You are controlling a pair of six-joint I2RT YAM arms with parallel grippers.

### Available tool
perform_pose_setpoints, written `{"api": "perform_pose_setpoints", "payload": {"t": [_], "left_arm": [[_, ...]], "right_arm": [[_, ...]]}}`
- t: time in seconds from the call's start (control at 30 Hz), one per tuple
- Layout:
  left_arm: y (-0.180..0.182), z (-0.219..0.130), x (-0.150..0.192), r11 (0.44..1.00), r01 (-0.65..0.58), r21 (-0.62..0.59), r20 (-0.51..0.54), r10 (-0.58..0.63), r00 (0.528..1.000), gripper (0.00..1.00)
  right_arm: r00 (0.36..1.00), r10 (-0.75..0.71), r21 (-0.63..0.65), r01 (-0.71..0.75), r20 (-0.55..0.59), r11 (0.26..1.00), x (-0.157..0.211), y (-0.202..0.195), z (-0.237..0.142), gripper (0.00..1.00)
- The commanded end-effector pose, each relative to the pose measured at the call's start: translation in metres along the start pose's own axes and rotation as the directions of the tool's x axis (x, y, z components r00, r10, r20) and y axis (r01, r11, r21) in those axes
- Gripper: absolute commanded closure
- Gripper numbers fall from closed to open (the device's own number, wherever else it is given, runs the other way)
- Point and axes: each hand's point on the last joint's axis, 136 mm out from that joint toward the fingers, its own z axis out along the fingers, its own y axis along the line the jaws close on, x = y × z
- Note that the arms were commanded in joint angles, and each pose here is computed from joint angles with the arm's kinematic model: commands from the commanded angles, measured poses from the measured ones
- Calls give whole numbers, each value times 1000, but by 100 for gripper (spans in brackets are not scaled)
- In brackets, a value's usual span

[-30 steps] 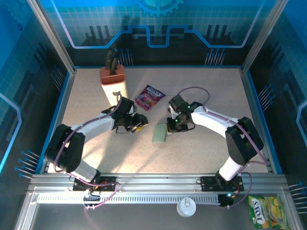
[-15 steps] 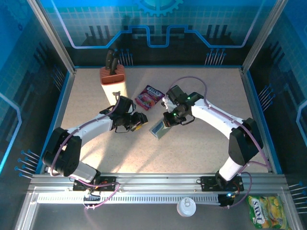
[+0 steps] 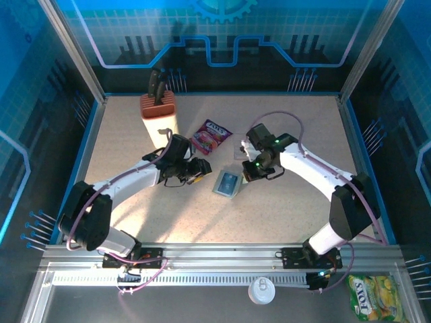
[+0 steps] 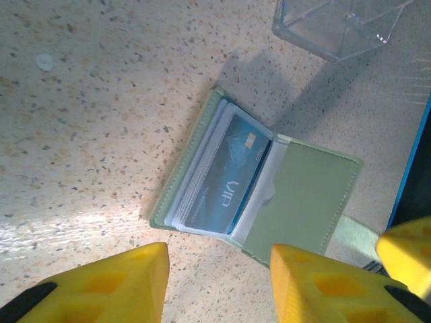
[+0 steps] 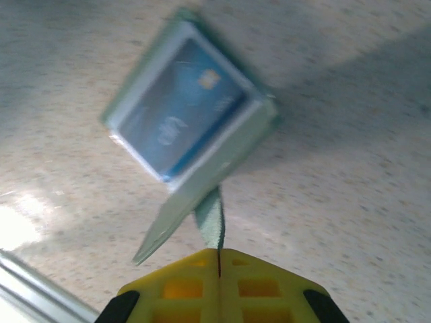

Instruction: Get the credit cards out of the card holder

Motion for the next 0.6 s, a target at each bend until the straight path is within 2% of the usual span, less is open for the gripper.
{"api": "perform_pose_setpoints", "payload": {"t": [0.0,0.27,0.43,0.57], "left_arm": [[-8,9,3,1000,-16,-5,-26,16,1000,58],[-23,41,3,1000,-20,23,-73,21,997,67],[-37,68,8,998,0,65,-129,9,992,82],[-36,87,12,999,10,39,-161,-4,987,92]], "right_arm": [[997,74,59,-76,31,995,-1,-32,-3,100],[978,204,74,-207,43,976,0,-77,13,100],[966,256,107,-257,25,960,6,-96,31,100],[947,320,110,-322,43,940,10,-108,37,100]]}}
